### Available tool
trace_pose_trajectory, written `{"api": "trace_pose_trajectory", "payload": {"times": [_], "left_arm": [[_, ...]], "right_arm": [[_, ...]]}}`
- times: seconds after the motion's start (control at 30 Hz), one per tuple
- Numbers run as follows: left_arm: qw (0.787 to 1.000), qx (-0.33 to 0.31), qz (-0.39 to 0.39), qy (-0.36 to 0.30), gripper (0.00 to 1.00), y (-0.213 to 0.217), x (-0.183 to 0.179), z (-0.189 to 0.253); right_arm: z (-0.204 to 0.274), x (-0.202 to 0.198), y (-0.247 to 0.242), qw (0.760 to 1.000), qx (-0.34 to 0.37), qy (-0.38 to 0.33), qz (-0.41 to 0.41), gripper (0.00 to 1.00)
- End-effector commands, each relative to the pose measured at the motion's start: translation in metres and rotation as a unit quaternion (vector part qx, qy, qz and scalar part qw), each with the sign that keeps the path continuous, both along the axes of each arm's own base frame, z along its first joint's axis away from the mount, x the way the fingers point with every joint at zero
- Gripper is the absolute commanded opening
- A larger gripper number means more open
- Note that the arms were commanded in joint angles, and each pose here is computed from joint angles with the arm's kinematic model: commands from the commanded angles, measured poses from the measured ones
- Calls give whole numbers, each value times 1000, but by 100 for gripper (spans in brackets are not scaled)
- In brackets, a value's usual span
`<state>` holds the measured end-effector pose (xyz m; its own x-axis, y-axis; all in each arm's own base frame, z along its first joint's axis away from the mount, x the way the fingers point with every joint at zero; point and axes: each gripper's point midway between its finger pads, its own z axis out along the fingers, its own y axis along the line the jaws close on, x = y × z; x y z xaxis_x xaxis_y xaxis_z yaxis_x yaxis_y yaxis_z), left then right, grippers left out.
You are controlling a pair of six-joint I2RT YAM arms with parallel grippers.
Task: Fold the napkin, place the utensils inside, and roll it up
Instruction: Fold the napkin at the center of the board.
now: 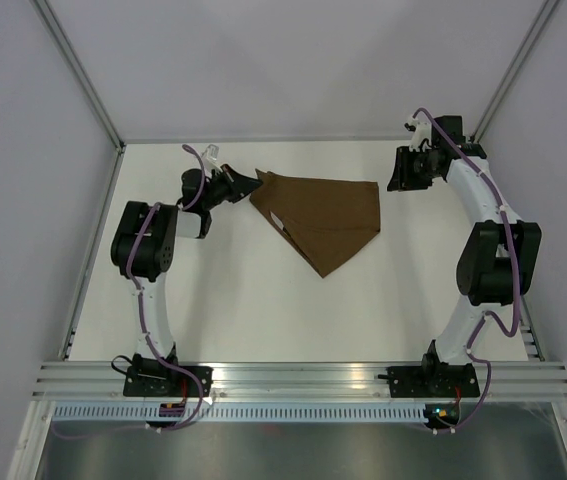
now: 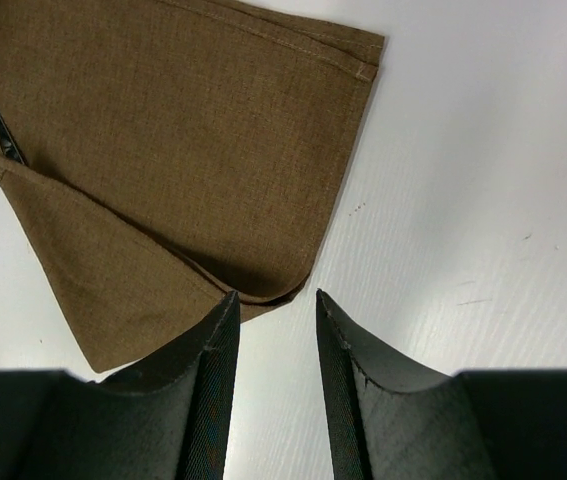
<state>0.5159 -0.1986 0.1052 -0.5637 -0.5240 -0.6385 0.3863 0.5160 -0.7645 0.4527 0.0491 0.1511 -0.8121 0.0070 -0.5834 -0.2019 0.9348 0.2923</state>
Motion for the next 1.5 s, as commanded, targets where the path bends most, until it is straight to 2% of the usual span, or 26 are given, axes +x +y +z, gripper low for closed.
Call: {"api": "trace_pose_trajectory", "payload": {"times": [0.0, 0.37, 0.7, 1.47], "left_arm": [[992, 15, -74, -106, 2, -27, -25, 47], [972, 40, -186, -141, 2, -73, -72, 56], [952, 62, -270, -129, 2, -106, -119, 34], [929, 162, -320, -88, 2, -127, -161, -21]], "right_arm": [[10, 6, 1, 1000, -10, -16, -1, 42], [8, 6, 5, 1000, -14, -15, 3, 42], [6, 6, 7, 1000, -16, -13, 4, 43], [1, 4, 29, 999, -24, -10, 28, 43]]}}
